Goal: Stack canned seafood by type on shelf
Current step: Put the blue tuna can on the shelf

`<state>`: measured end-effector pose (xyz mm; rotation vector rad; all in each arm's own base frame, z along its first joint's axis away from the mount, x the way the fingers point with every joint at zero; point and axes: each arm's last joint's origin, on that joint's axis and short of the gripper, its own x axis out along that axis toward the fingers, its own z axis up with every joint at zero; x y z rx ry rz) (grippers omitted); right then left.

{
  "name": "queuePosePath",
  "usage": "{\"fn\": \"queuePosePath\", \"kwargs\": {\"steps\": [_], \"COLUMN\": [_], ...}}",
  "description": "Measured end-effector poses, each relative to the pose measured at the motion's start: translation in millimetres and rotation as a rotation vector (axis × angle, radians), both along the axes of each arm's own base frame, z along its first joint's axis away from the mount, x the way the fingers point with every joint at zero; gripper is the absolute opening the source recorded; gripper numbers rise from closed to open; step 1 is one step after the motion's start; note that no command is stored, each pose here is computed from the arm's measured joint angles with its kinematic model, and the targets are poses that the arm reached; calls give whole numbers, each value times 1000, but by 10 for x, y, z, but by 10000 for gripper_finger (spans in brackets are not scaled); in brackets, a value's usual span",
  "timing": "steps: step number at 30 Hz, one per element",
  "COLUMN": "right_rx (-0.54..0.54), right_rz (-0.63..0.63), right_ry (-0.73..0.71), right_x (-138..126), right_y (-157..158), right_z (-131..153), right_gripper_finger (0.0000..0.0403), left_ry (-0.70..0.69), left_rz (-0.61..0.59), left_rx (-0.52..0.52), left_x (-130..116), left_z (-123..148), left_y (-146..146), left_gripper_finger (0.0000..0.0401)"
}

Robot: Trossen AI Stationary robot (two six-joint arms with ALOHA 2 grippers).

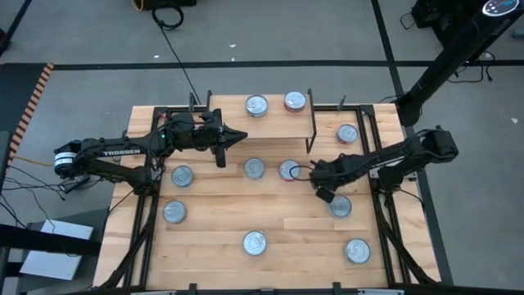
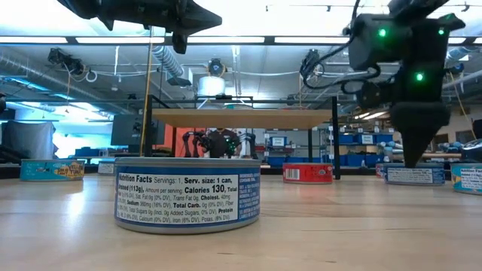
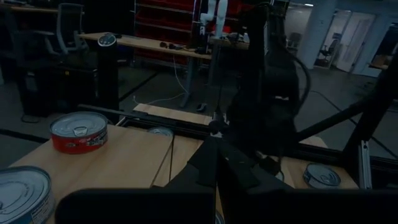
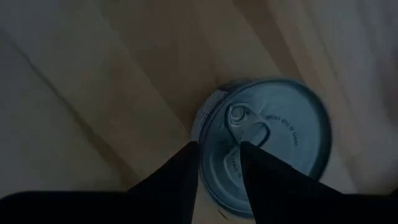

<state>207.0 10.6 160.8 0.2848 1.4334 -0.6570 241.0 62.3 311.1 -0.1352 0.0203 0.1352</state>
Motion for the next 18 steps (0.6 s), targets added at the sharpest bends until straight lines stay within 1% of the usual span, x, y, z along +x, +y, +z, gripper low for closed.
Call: {"fn": "queuePosePath", "kwargs": {"steps": [4,7,10,14,15,18], "right_rx": [4,13,44,105,129,226], "right_rz": [-40,-22,-3,14,19,47], "right_ry": [8,14,13,-14,-30,-105], "right_x": [-40,-39,-31,11,34,113], "right_y": [-93,-122,-143,-145,-137,-107], "right_z": [-45,-50,-51,-26,-2,102], "right_gripper_finger": [128,116,84,19,11,10], "left_ry": [1,1,1,0,0,1], "left_rz": [0,0,0,0,0,0], "left_rx": [-1,-3,-5,-5,-5,-5], "left_x": [0,0,-1,-2,-2,-2], "left_z": [-1,-1,-1,0,0,0], "left_y": [0,0,0,0,0,0], "left_gripper_finger": [5,5,5,5,5,5]}}
